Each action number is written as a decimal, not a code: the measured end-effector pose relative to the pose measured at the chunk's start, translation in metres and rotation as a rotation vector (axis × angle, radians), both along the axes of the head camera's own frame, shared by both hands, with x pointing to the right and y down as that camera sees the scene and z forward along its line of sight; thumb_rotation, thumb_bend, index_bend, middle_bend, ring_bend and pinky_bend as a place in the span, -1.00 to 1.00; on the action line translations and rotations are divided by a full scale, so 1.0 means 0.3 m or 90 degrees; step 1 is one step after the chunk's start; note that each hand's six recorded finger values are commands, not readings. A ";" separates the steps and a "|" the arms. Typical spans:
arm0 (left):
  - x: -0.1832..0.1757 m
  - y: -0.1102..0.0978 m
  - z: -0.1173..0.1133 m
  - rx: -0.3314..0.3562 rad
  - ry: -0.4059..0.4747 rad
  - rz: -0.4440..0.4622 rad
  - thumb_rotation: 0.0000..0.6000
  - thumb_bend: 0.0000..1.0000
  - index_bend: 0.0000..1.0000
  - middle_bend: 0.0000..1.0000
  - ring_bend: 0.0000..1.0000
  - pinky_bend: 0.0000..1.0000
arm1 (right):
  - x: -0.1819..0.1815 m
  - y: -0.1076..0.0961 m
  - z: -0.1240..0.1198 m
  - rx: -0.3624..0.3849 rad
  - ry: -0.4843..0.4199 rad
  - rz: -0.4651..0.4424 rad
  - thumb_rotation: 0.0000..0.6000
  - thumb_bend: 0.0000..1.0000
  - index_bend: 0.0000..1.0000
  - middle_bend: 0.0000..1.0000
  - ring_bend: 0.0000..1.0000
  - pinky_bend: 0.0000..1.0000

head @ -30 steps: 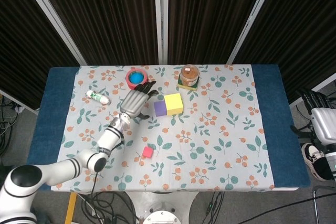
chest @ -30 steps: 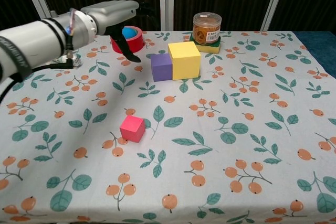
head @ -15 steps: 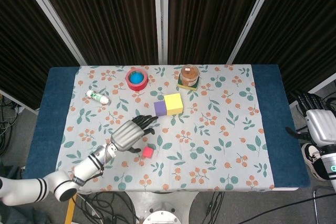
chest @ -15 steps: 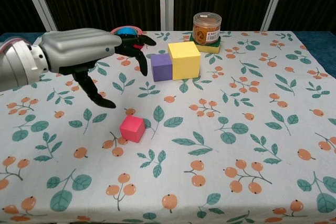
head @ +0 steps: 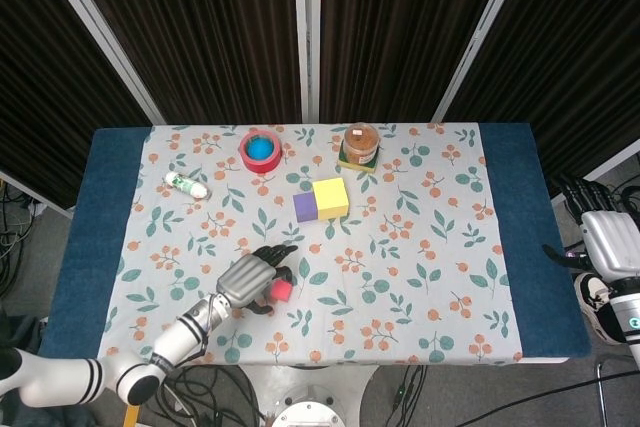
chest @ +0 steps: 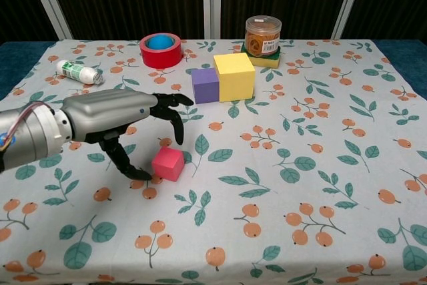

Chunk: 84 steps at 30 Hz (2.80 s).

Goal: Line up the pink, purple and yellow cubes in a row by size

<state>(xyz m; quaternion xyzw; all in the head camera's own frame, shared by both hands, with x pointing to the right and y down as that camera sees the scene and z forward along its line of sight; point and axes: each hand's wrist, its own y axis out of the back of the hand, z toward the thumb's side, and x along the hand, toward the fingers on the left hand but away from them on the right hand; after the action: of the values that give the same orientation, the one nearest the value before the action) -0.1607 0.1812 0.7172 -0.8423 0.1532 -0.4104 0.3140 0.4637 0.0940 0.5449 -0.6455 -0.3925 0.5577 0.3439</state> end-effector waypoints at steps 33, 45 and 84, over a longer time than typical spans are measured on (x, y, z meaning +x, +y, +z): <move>0.010 -0.051 0.055 -0.019 0.001 -0.119 1.00 -0.38 0.05 -0.73 -0.84 -0.67 | 0.019 0.010 -0.007 0.002 -0.002 0.007 1.00 -0.76 -1.00 -0.97 -1.00 -0.94; -0.059 -0.265 0.035 0.032 -0.016 -0.204 1.00 -0.39 0.03 -0.73 -0.84 -0.67 | 0.011 0.010 -0.015 0.007 -0.005 0.002 1.00 -0.76 -1.00 -0.97 -1.00 -0.94; 0.082 -0.472 0.230 0.021 -0.154 -0.332 1.00 -0.39 -0.03 -0.73 -0.84 -0.67 | 0.057 0.013 -0.039 0.009 0.013 0.022 1.00 -0.76 -1.00 -0.97 -1.00 -0.94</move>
<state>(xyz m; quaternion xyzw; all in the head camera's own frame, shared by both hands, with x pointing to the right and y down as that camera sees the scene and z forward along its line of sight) -0.1362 0.0395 0.7862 -0.7141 0.3329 -0.5722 0.2277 0.4807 0.0980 0.5331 -0.6303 -0.4038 0.5673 0.3432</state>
